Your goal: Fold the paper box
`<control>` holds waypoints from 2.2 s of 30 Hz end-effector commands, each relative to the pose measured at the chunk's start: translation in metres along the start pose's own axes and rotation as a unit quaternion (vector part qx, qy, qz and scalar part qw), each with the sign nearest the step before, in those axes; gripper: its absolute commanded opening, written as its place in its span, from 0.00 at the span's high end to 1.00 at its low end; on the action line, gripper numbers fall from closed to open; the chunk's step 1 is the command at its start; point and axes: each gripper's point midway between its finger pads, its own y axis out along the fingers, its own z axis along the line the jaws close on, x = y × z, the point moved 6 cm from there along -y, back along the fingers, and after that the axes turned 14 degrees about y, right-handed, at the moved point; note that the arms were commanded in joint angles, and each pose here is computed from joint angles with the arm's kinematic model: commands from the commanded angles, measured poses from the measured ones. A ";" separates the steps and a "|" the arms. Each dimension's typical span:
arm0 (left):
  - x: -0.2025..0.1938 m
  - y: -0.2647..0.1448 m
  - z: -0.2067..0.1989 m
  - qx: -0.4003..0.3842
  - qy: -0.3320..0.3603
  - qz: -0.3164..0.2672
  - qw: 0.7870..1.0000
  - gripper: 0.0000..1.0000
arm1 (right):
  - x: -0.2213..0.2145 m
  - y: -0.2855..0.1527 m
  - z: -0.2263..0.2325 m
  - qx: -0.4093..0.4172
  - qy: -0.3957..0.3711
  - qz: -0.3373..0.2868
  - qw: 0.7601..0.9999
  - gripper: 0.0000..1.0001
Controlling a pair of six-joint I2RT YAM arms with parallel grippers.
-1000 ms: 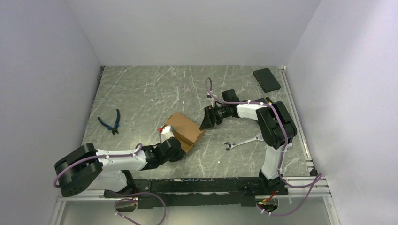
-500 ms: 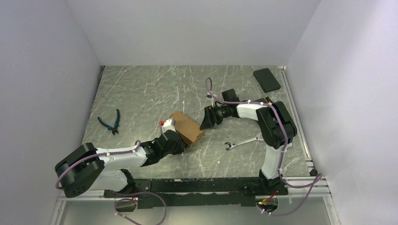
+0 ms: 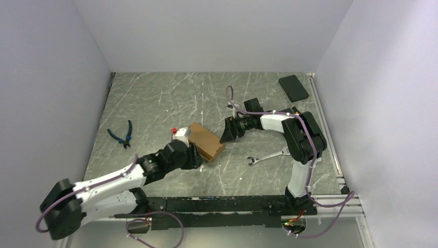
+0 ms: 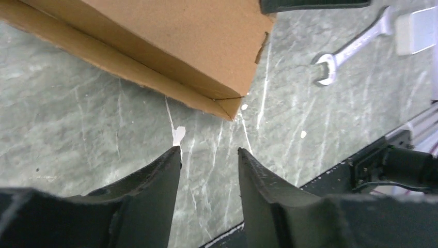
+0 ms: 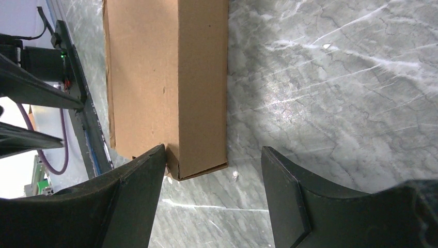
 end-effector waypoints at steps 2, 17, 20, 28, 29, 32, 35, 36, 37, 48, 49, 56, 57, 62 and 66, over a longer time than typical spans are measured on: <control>-0.013 -0.025 0.030 0.064 -0.050 -0.026 0.996 0.46 | 0.001 0.003 -0.008 -0.028 -0.012 0.001 1.000 0.30; 0.013 0.007 0.105 0.201 -0.203 -0.059 0.957 1.00 | 0.000 0.003 -0.009 -0.026 -0.011 0.003 1.000 0.30; 0.034 0.027 0.116 0.172 -0.225 -0.065 0.957 1.00 | 0.000 0.003 -0.009 -0.026 -0.011 0.003 1.000 0.30; 0.081 0.059 0.114 0.105 -0.206 -0.079 0.970 0.81 | 0.000 0.003 -0.008 -0.025 -0.010 0.004 1.000 0.30; 0.082 0.058 0.113 0.099 -0.210 -0.080 0.970 0.69 | 0.000 0.003 -0.008 -0.025 -0.010 0.004 1.000 0.30; 0.083 0.048 0.108 0.087 -0.216 -0.091 0.968 0.48 | 0.000 0.004 -0.008 -0.024 -0.008 0.005 1.000 0.30; 0.082 0.033 0.104 0.074 -0.213 -0.116 0.967 0.26 | -0.001 0.005 -0.010 -0.024 -0.006 0.008 1.000 0.30; 0.080 0.028 0.103 0.069 -0.210 -0.121 0.968 0.21 | -0.001 0.005 -0.011 -0.025 -0.015 0.008 1.000 0.30; 0.076 0.025 0.103 0.068 -0.209 -0.121 0.968 0.18 | -0.001 0.005 -0.011 -0.025 -0.018 0.009 0.999 0.30; 0.051 0.002 0.112 0.097 -0.207 -0.134 0.964 0.20 | 0.005 0.002 -0.004 -0.016 -0.032 0.004 0.999 0.30; 0.057 0.002 0.110 0.080 -0.200 -0.140 0.966 0.15 | 0.008 0.001 0.000 -0.007 -0.034 0.001 0.999 0.29; 0.096 0.031 0.117 -0.006 -0.211 -0.143 0.967 0.06 | 0.028 -0.001 0.019 0.030 -0.035 -0.016 0.999 0.26; 0.100 0.036 0.119 -0.016 -0.217 -0.143 0.965 0.06 | 0.032 0.000 0.019 0.033 -0.035 -0.017 0.999 0.26; 0.113 0.054 0.129 -0.055 -0.238 -0.146 0.959 0.07 | 0.056 0.006 0.025 0.054 -0.027 -0.022 0.998 0.23; 0.121 0.064 0.132 -0.063 -0.241 -0.142 0.958 0.14 | 0.069 0.017 0.022 0.064 -0.004 -0.022 0.998 0.24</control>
